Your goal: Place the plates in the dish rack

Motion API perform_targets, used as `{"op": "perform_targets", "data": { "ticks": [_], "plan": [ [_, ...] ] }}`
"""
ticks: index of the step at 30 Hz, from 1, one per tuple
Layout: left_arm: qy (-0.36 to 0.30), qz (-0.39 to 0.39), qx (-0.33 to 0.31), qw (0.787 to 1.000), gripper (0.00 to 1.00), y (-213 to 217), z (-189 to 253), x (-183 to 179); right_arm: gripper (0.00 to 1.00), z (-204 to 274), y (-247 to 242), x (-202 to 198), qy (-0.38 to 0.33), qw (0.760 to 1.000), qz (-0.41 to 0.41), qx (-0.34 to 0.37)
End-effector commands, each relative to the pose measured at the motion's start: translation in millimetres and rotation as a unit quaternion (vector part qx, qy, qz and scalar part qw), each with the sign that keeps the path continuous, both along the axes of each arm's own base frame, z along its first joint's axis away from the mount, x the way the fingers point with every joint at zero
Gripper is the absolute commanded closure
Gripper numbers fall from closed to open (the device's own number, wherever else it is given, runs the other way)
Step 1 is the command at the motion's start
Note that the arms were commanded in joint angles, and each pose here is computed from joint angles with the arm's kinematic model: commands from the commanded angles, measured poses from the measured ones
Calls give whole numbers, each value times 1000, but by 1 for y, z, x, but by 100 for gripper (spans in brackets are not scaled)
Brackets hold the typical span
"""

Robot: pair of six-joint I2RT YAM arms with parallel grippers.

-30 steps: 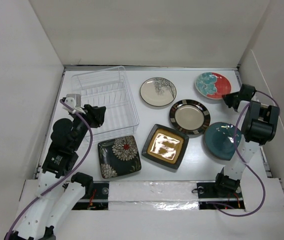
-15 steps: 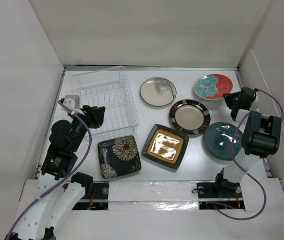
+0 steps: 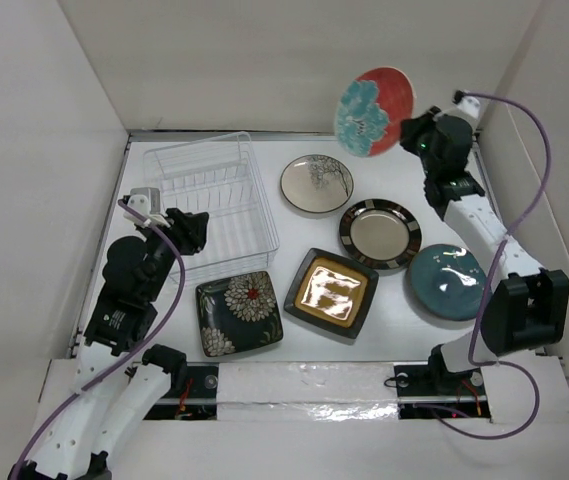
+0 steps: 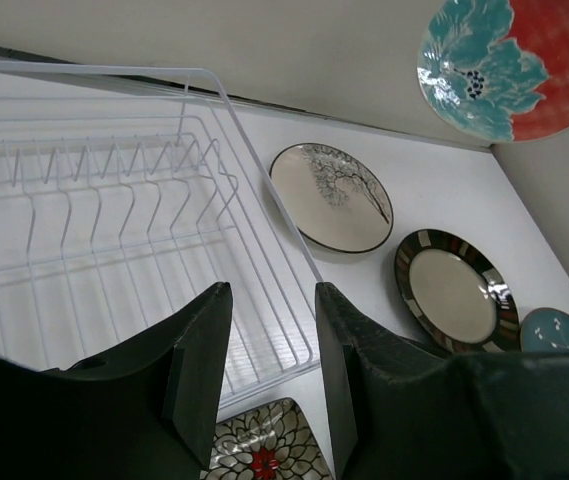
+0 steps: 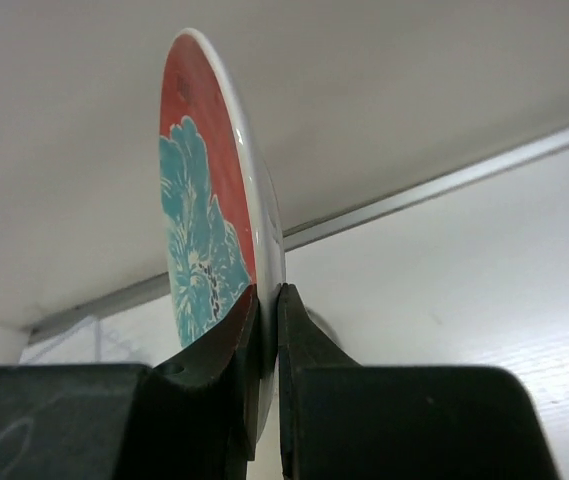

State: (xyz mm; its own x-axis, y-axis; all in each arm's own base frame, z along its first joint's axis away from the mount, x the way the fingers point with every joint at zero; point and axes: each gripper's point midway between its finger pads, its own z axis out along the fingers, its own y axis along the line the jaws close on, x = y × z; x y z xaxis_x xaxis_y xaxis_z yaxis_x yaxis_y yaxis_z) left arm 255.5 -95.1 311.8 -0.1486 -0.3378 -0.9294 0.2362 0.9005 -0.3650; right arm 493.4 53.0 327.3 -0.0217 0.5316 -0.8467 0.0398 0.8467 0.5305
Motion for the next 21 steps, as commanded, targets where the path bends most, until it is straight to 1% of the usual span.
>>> {"op": "perform_targets", "data": {
  "ticks": [1,2,3,4,5,6,7,8,9,10,11,12,13,14,15,16,17,18,19,20,21],
  "plan": [
    [0,36,-3,999,65,11,3,6,100,124,69,-16,-130,990,44,-34],
    [-1,42,-6,999,65,14,4,7,100,118,82,-15,-106,992,53,-43],
    [-1,44,-8,999,65,15,4,7,100,143,104,-22,-122,990,57,-47],
    [1,54,-15,998,65,17,5,8,100,126,118,-13,-90,992,58,-61],
    [3,58,-17,998,65,18,3,8,100,131,130,-14,-90,992,57,-64],
    [7,62,-21,998,65,19,2,9,100,155,131,-17,-106,992,32,-64],
    [10,74,-25,997,63,22,1,10,100,158,155,-23,-105,991,46,-63],
    [14,82,-40,996,59,24,2,11,100,137,172,-15,-74,993,51,-80],
    [16,93,-45,994,58,26,2,13,100,150,186,-22,-78,993,44,-78],
    [19,98,-48,994,57,28,1,13,100,152,194,-21,-80,993,40,-76],
    [19,102,-52,993,57,29,2,13,100,147,204,-20,-70,993,42,-81],
    [20,107,-57,992,57,30,1,13,100,129,215,-9,-51,994,30,-91],
    [18,110,-59,992,57,31,3,13,100,141,222,-11,-61,994,23,-83],
    [15,111,-61,992,57,32,4,13,100,139,236,-16,-59,994,27,-84],
    [17,113,-60,992,57,32,3,13,100,125,244,-10,-49,995,15,-91],
    [18,116,-59,991,57,33,3,13,100,124,250,-10,-49,994,11,-92],
    [18,115,-59,991,57,33,3,14,100,135,261,-16,-61,995,10,-84],
    [20,112,-57,992,57,32,2,13,100,135,262,-16,-58,994,-7,-87],
    [20,108,-57,992,57,30,2,13,100,116,272,-8,-46,993,-13,-110],
    [19,107,-58,992,58,30,2,13,100,128,274,-11,-55,992,-21,-107],
    [18,103,-58,993,58,28,4,12,100,124,276,-11,-51,992,-34,-114]
  ]
}}
